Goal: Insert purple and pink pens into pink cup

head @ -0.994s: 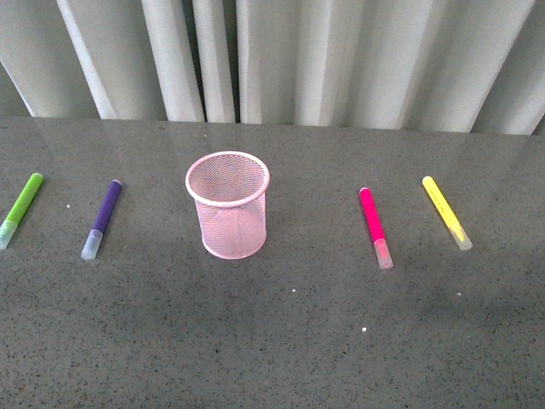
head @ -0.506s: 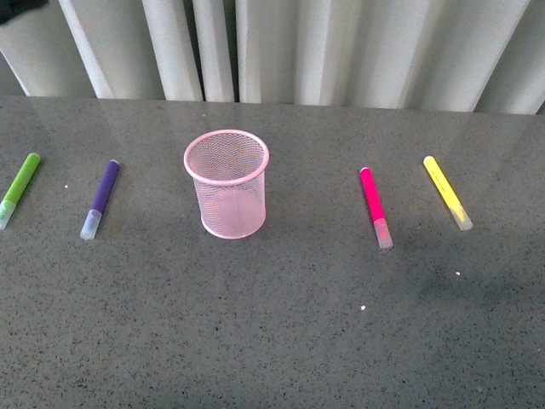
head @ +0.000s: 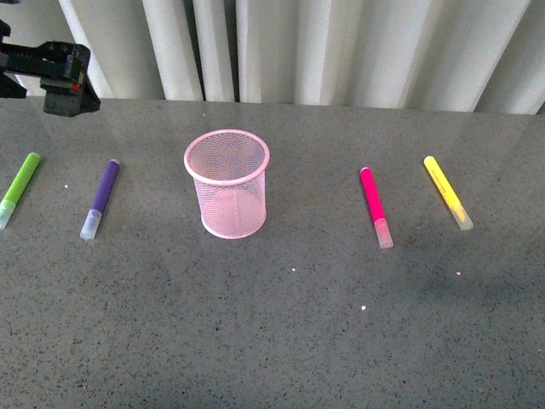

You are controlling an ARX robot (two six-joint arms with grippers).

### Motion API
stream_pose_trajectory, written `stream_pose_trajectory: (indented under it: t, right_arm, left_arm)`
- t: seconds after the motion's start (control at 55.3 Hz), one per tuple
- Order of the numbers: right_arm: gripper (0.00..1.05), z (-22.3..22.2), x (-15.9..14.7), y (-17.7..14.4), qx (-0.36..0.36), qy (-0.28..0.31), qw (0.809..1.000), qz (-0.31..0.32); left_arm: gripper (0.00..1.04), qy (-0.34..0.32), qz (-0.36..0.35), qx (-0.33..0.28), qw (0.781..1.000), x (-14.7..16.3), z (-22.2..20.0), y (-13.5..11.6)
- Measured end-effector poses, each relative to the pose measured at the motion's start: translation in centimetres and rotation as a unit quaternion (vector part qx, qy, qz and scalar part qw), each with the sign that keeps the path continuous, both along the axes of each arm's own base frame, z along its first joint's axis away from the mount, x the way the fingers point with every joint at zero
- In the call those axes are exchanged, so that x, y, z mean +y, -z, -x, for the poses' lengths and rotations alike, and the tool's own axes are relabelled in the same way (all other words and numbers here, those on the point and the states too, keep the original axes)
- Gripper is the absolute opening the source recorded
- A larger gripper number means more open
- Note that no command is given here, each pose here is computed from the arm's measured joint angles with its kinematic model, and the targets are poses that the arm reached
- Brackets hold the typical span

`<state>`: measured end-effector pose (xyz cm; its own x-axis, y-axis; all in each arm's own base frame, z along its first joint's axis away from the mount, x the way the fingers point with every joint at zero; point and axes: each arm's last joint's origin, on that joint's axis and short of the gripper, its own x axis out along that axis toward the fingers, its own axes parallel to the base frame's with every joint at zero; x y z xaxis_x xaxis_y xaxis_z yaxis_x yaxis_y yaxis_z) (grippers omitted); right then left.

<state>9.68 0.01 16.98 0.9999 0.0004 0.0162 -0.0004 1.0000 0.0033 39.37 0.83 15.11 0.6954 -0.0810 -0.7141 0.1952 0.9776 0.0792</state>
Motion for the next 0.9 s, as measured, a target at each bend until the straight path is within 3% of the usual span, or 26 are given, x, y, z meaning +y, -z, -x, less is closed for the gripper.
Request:
stream_pose_trajectory:
  t: [0.289, 0.903]
  right_arm:
    - [0.98, 0.0, 0.0, 0.0, 0.000, 0.000, 1.000, 0.000]
    - [0.98, 0.0, 0.0, 0.0, 0.000, 0.000, 1.000, 0.000]
  left_arm:
    - [0.98, -0.015, -0.014, 0.062, 0.998, -0.5, -1.4, 5.6]
    - [0.98, -0.029, -0.004, 0.097, 0.995, -0.1, -3.5, 9.4]
